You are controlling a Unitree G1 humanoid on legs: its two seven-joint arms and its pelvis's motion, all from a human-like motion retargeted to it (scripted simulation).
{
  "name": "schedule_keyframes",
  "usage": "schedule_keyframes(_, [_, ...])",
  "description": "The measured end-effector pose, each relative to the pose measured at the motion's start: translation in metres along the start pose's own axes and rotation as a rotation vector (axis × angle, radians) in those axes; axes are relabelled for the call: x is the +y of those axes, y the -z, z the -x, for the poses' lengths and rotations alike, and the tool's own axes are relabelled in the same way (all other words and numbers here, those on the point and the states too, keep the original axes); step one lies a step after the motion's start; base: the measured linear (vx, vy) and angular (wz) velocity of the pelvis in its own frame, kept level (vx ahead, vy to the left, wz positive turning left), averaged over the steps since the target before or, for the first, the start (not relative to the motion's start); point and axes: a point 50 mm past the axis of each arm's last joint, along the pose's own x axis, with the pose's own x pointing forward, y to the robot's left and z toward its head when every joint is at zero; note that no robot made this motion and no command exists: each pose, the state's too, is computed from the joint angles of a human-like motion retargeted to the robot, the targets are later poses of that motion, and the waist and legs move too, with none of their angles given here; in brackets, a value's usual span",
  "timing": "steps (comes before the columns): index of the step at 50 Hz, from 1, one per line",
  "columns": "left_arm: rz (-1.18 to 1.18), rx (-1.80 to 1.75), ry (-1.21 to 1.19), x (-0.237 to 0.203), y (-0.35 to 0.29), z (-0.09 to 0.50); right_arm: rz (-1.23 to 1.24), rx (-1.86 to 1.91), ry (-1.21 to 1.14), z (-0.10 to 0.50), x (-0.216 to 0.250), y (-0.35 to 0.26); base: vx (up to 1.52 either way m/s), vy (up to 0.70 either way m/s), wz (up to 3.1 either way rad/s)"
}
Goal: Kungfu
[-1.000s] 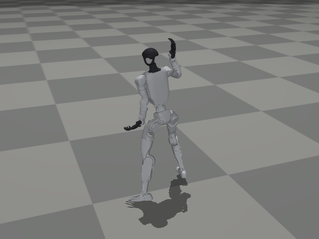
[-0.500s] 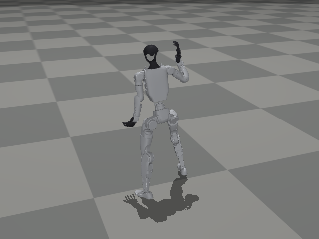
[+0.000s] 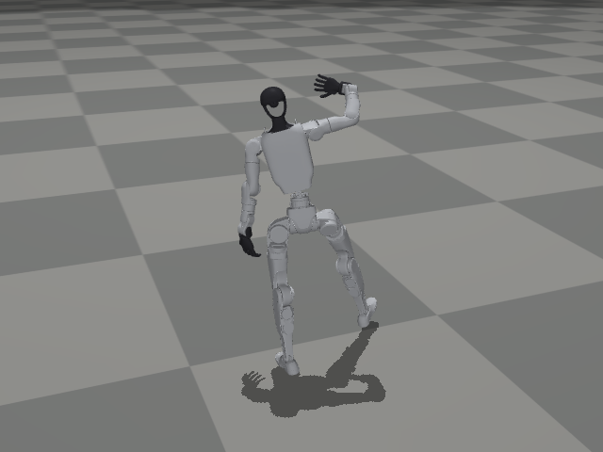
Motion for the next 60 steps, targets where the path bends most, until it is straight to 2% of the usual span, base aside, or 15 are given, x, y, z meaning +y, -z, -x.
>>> schedule_keyframes(5, [-0.219,0.068,-0.1,0.02,-0.001,0.01,0.011,-0.004,0.0,-0.014,-0.003,0.005,0.02,-0.09,-0.41])
schedule_keyframes(19, [-0.438,0.22,-0.155,0.041,-0.008,0.022,0.032,-0.115,0.184,-0.054,-0.016,-0.001,0.13,-0.29,-0.33])
schedule_keyframes(27, [-0.583,0.248,-0.196,0.041,-0.025,0.017,-0.02,-0.136,0.296,-0.076,-0.003,-0.013,0.44,-0.88,-1.83])
schedule_keyframes(34, [-0.695,0.051,-0.049,-0.03,-0.053,-0.026,-0.103,-0.168,0.371,-0.099,0.011,-0.027,0.52,-0.31,-1.85])
schedule_keyframes(42, [-0.846,-0.211,-0.009,-0.085,-0.092,-0.044,-0.196,-0.221,0.47,-0.127,0.012,-0.042,0.69,-0.22,-1.72])
schedule_keyframes(45, [-0.965,-0.376,-0.048,-0.114,-0.126,-0.048,-0.211,-0.245,0.493,-0.135,0.012,-0.044,0.81,0.0,-1.77])
schedule_keyframes(48, [-1.095,-0.67,-0.119,-0.164,-0.184,-0.042,-0.213,-0.256,0.506,-0.142,0.01,-0.043,0.9,0.06,-1.57])
schedule_keyframes(51, [-1.155,-1.074,-0.242,-0.226,-0.256,-0.011,-0.201,-0.256,0.522,-0.147,0.008,-0.04,0.79,0.14,-1.62])
schedule_keyframes(54, [-1.111,-1.516,-0.36,-0.294,-0.319,0.045,-0.175,-0.278,0.533,-0.157,0.005,-0.04,1.02,0.43,-1.65])
schedule_keyframes(57, [-0.998,-1.809,-0.477,-0.343,-0.364,0.109,-0.149,-0.297,0.541,-0.17,0.004,-0.049,0.95,0.57,-1.06])
schedule_keyframes(60, [-0.784,-1.936,-0.502,-0.373,-0.394,0.17,-0.142,-0.345,0.598,-0.192,-0.001,-0.063,0.55,0.46,-1.64])
